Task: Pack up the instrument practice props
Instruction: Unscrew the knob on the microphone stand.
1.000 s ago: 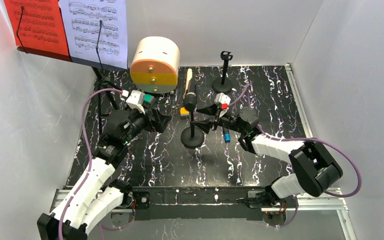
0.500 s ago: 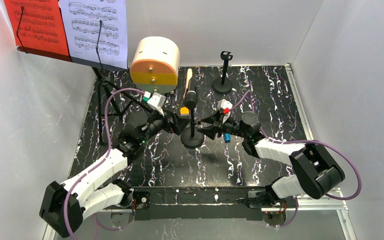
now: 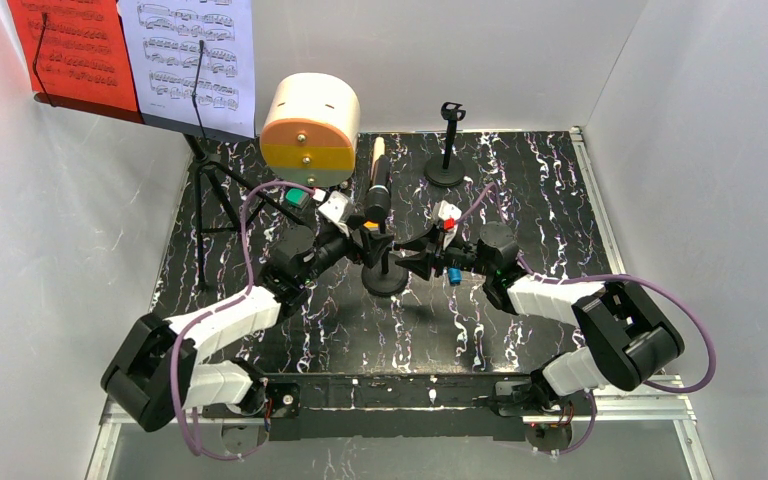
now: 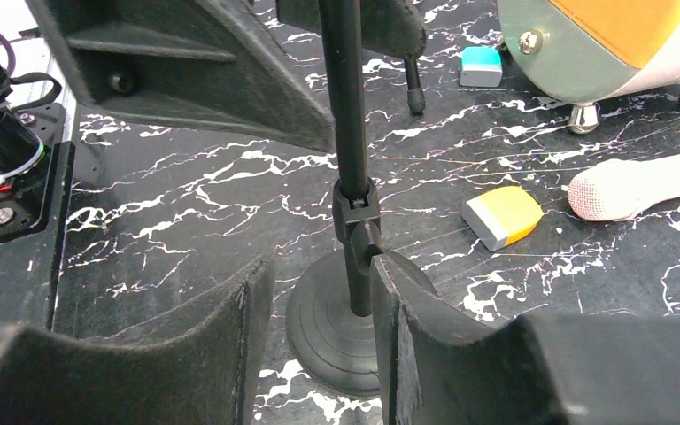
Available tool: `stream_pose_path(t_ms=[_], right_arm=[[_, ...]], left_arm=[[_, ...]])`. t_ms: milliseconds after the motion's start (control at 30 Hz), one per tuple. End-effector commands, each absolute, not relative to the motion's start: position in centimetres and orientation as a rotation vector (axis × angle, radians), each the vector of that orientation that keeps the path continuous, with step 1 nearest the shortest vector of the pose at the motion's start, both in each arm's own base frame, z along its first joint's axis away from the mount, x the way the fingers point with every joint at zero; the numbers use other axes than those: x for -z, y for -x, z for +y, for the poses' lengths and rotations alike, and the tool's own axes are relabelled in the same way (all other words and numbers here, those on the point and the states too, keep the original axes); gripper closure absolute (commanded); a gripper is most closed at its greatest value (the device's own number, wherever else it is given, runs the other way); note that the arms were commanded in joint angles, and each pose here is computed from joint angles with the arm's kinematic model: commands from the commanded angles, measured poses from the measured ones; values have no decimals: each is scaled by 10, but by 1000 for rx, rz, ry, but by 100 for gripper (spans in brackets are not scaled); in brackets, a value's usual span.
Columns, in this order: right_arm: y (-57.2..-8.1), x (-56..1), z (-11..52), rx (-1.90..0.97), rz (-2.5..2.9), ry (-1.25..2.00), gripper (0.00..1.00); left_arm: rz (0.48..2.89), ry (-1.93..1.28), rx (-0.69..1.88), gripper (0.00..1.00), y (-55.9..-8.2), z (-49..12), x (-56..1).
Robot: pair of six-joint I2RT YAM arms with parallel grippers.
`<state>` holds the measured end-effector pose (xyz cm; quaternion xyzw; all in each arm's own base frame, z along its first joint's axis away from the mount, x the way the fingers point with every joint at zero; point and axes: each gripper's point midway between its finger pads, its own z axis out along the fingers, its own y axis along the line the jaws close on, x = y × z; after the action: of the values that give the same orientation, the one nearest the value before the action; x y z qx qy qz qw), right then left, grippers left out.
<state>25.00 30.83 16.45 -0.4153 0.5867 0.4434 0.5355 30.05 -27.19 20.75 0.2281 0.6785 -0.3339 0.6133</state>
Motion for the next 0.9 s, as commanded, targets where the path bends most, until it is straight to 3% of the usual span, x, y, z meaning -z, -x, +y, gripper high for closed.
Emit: stream_pose_path(t_ms=[0,233,467,867], right_arm=[[-253,-174,310,-1023,1326,1014,49],[-253,-170,312,-1013,1316,1061,50],[-259,-173,316,-975,1294,1103,51],[-270,-174,330,-837,1291,1175,57]], left_arm=[[1417,-583,742,32,-305,-279,-225],[1384,-620,746,51,-306,-285,-221],[1395,-663,784,79,-300,-291,-209],[1405,-678,832,96,-287,-289,-204]])
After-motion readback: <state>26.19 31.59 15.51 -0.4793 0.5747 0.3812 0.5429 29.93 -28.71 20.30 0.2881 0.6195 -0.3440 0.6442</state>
